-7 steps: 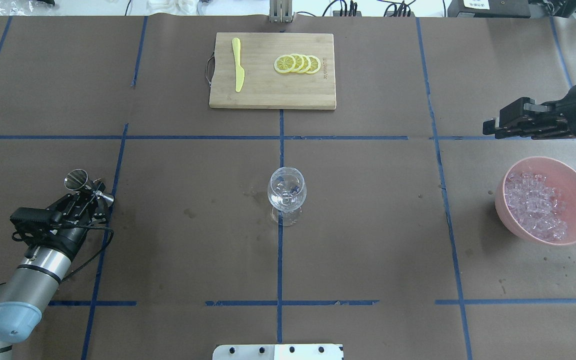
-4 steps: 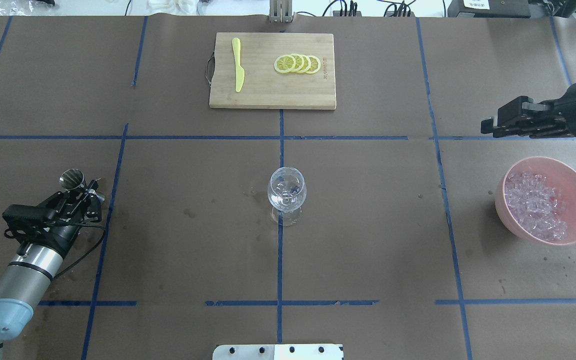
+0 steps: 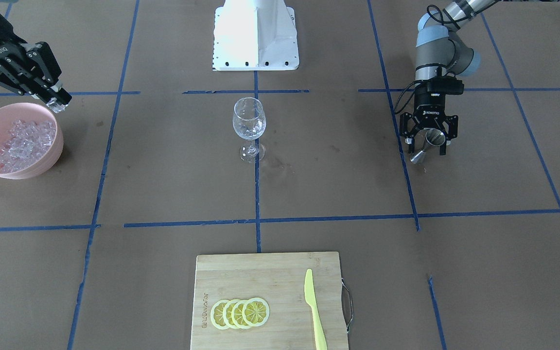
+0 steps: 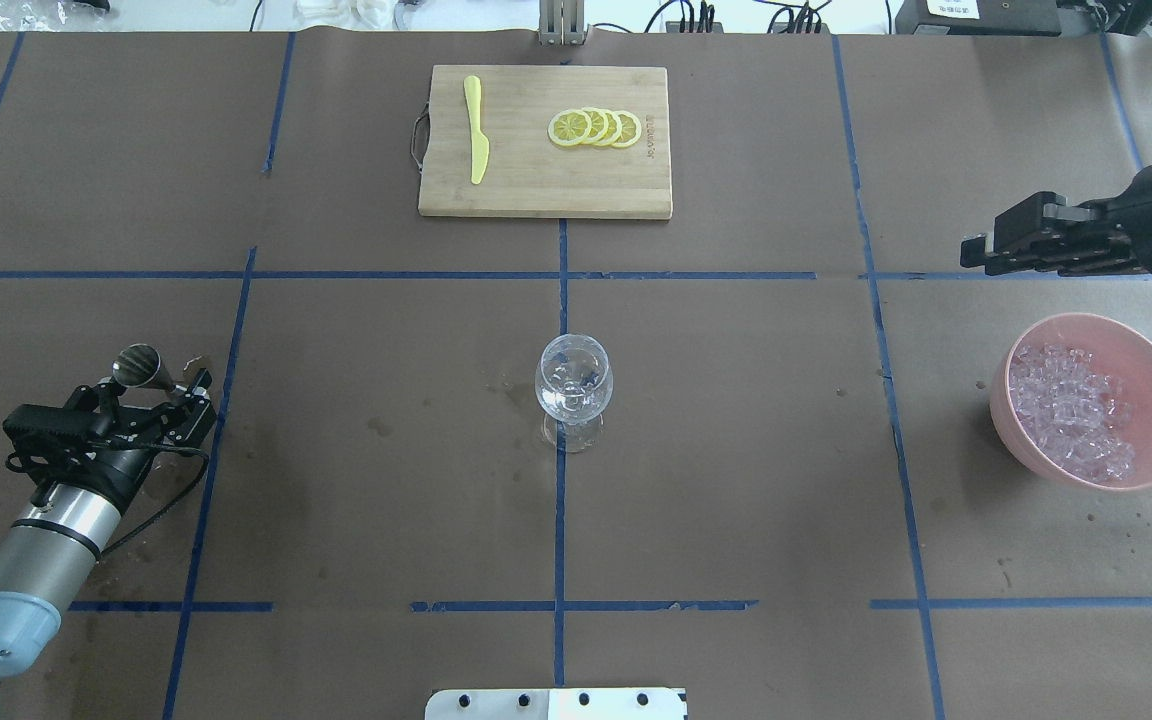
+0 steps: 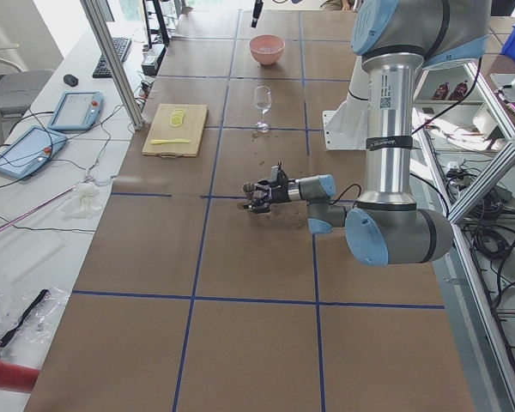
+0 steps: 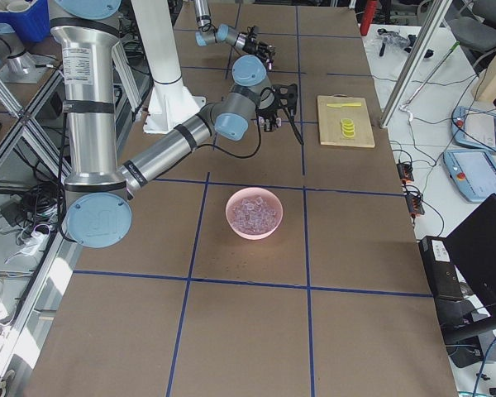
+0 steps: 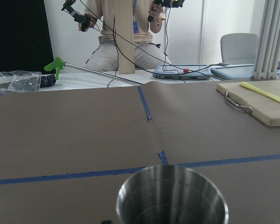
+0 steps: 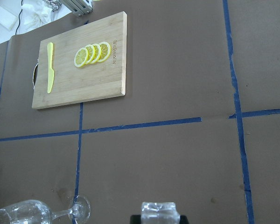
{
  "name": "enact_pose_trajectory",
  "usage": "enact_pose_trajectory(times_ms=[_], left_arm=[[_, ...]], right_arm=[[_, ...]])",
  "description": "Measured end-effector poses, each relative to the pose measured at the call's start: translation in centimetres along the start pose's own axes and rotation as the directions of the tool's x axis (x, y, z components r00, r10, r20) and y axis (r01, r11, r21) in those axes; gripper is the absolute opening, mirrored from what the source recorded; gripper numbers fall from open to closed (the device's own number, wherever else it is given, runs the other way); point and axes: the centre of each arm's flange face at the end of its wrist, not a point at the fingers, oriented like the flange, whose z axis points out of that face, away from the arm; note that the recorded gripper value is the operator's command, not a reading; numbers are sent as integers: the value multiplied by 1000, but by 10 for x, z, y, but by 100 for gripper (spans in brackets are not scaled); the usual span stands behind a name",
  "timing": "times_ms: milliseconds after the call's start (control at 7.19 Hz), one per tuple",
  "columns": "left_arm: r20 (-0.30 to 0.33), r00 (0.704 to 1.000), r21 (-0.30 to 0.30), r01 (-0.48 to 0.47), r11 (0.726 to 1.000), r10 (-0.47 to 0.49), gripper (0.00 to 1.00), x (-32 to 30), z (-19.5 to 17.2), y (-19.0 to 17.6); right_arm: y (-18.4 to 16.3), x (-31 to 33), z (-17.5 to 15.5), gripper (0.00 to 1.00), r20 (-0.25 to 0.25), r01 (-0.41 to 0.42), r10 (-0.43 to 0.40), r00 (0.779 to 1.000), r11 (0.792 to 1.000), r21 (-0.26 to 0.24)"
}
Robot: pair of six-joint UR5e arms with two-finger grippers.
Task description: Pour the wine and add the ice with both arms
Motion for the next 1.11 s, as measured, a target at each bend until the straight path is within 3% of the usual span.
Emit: enact_pose_trajectory(times_ms=[557,1113], left_arm=[[-48,998,-117,-35,993,30,100,-4,-18,-21],[-71,996,-223,-67,972,52,100,-21,-28,-12]], right_arm=[[-3,-24,-1,0,41,13,-13,999,1000,-10],[18,-113,25,0,154,-10,28,988,993,-117]])
